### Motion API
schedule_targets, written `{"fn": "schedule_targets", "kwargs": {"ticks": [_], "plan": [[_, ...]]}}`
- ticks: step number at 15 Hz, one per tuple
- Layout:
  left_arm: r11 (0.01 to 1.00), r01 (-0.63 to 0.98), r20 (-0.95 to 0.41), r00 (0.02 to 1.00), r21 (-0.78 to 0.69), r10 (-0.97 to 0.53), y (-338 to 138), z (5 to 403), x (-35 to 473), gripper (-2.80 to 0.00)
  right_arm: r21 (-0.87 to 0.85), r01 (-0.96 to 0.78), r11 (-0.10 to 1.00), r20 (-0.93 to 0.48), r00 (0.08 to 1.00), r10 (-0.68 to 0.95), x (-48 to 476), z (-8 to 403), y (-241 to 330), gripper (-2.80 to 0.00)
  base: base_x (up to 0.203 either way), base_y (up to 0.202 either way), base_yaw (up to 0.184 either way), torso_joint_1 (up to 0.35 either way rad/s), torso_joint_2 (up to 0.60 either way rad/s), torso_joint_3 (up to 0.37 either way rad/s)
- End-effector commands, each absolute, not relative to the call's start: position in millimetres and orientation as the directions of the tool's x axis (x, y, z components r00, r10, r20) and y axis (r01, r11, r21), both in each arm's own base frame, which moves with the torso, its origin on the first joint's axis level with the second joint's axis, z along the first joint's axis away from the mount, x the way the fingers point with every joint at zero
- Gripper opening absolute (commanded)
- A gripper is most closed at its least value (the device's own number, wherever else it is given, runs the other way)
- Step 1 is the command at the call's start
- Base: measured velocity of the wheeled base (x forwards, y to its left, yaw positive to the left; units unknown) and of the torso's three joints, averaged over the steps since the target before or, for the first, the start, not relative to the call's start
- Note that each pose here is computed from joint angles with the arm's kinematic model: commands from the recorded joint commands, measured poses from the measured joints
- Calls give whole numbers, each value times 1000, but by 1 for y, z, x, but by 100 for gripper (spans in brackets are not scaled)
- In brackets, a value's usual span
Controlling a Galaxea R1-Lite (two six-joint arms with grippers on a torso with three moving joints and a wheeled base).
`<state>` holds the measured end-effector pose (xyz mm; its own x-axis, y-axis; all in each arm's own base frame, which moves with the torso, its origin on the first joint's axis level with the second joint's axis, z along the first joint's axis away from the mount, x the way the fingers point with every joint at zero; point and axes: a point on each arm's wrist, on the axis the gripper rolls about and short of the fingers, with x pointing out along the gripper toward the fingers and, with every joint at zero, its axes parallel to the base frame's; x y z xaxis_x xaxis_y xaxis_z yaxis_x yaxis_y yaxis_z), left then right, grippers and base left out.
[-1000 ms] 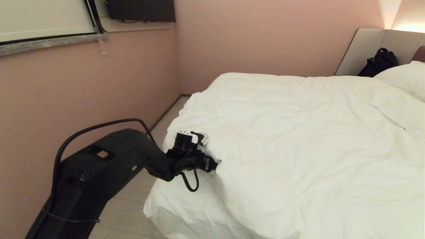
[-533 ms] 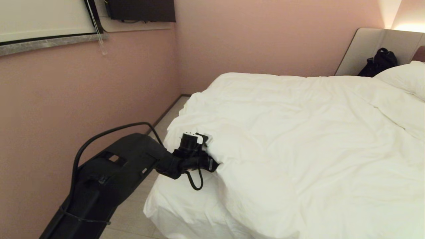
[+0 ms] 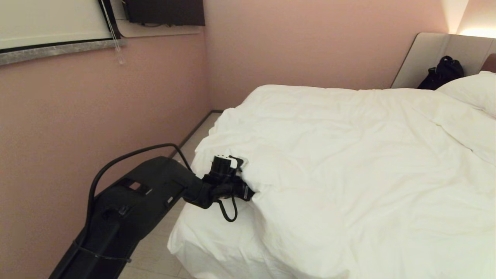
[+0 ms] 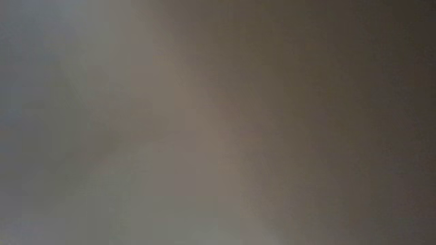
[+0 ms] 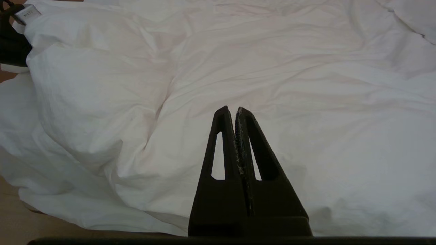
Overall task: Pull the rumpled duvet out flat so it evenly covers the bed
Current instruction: Flatten the corners of the folded blanket
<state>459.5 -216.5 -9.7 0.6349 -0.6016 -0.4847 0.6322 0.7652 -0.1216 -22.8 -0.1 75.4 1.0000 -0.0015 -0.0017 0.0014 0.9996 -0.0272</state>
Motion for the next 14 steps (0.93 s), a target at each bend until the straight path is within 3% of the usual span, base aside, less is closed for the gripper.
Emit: {"fn": "schedule_targets", "kwargs": {"ticks": [1, 9, 14], "plan": [[763, 636, -478, 637, -117, -605, -217, -10, 460, -280, -28, 2, 1000, -1, 1000, -2, -23, 75, 0, -280, 0, 0, 0, 0, 0, 0], [763, 636, -479, 637, -116, -603, -216, -5, 458, -280, -28, 1, 1000, -3, 1000, -2, -23, 75, 0, -280, 0, 0, 0, 0, 0, 0], [794, 600, -450, 684, -100, -573, -198, 43, 445, -280, -28, 2, 1000, 0, 1000, -2, -23, 75, 0, -280, 0, 0, 0, 0, 0, 0]]}}
